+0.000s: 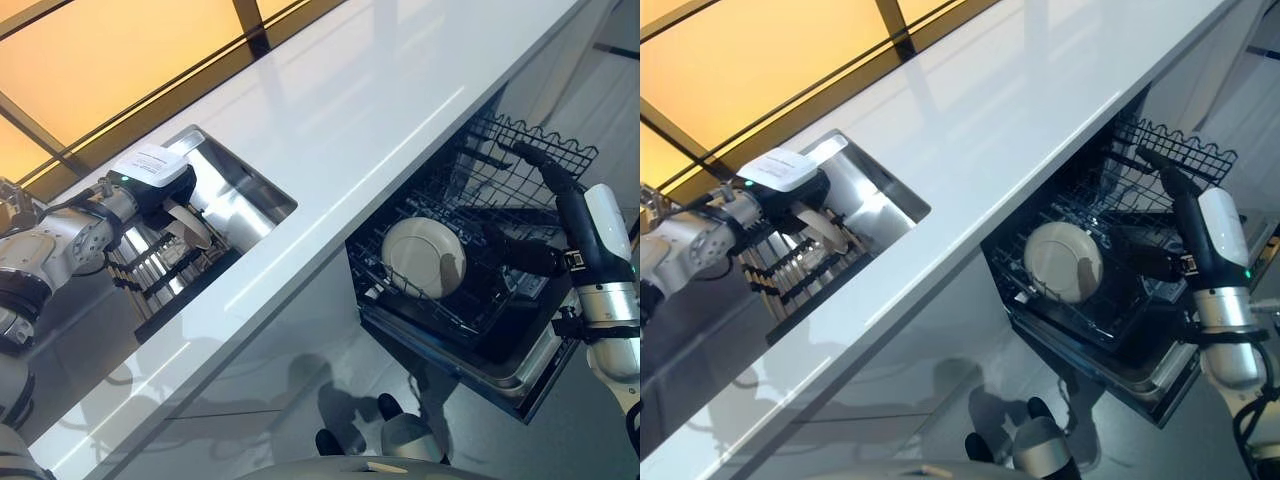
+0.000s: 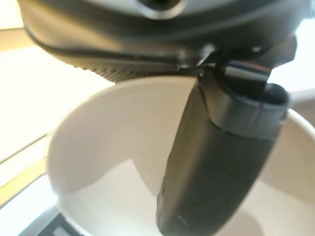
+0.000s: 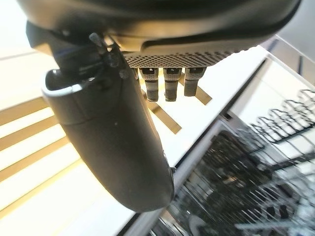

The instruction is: Pick up plates and place into dishwasher.

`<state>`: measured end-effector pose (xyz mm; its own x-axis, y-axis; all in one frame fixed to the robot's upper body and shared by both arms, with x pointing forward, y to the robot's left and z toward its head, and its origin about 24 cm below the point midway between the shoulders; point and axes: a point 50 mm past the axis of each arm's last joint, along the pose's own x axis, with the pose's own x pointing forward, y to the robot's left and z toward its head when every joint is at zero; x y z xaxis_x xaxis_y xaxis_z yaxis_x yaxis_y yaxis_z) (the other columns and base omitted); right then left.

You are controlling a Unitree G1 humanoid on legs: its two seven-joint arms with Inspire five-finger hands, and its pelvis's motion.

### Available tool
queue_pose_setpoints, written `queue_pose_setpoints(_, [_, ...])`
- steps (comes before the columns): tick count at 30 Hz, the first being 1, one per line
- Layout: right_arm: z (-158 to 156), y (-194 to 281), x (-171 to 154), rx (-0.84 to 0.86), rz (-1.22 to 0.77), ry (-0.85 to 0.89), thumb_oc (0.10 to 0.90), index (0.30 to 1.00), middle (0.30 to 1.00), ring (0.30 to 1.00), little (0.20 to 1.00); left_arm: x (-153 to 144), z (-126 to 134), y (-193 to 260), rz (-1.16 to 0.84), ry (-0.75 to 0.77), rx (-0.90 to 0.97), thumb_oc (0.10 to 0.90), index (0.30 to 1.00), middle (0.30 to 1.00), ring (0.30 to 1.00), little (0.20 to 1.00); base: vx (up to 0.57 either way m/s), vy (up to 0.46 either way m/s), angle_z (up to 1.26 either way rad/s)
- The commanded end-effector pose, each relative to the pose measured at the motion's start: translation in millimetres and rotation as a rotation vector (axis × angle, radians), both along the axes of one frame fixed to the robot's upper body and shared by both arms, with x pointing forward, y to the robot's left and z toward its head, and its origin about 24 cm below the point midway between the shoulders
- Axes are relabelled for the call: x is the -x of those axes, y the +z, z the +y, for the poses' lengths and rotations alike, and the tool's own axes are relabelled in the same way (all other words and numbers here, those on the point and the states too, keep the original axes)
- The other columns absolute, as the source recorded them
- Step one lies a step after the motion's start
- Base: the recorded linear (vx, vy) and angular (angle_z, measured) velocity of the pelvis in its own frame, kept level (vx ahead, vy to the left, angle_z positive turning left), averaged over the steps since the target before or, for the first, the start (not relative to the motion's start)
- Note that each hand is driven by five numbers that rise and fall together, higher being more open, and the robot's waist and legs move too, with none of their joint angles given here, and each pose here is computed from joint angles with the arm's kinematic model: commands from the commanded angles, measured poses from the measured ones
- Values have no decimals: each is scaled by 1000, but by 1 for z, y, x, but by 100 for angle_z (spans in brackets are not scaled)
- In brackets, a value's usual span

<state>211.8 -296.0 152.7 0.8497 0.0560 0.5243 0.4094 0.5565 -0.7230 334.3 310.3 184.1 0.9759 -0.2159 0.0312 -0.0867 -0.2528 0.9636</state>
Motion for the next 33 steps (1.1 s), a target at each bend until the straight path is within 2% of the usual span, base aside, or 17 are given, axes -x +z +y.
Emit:
queue_pose_setpoints(1, [13,55,5,21,-332,105,800,900,900,900,900,12,34,89,-481,96,178,100,300,300,300,200,-45,-5,2])
queue_pose_setpoints(6, [11,54,5,6,-355,102,800,900,900,900,900,19,39,84,-613,100,368,100,300,300,300,200,-24,2,9])
queue_pose_setpoints(8, [11,54,5,6,-355,103,800,900,900,900,900,20,40,82,-620,103,382,100,300,300,300,200,-22,7,7])
queue_pose_setpoints(9, [13,52,4,-4,-365,115,800,900,900,900,900,28,42,61,-717,111,582,100,300,300,300,200,-44,19,12])
queue_pose_setpoints(11, [14,51,3,-9,-370,118,800,900,900,900,900,30,41,52,-754,107,686,100,300,300,300,200,-27,11,8])
queue_pose_setpoints(18, [18,48,0,-18,-381,135,800,900,900,900,900,37,34,28,-832,83,890,100,300,300,300,200,-5,4,13])
queue_pose_setpoints(26, [23,54,2,-40,-445,152,800,900,900,900,900,49,0,48,-949,-189,1010,100,300,300,300,200,8,3,6])
queue_pose_setpoints(33, [38,65,3,-71,-502,249,800,900,900,900,900,53,-41,63,-901,-427,1104,100,300,300,300,200,1,1,1])
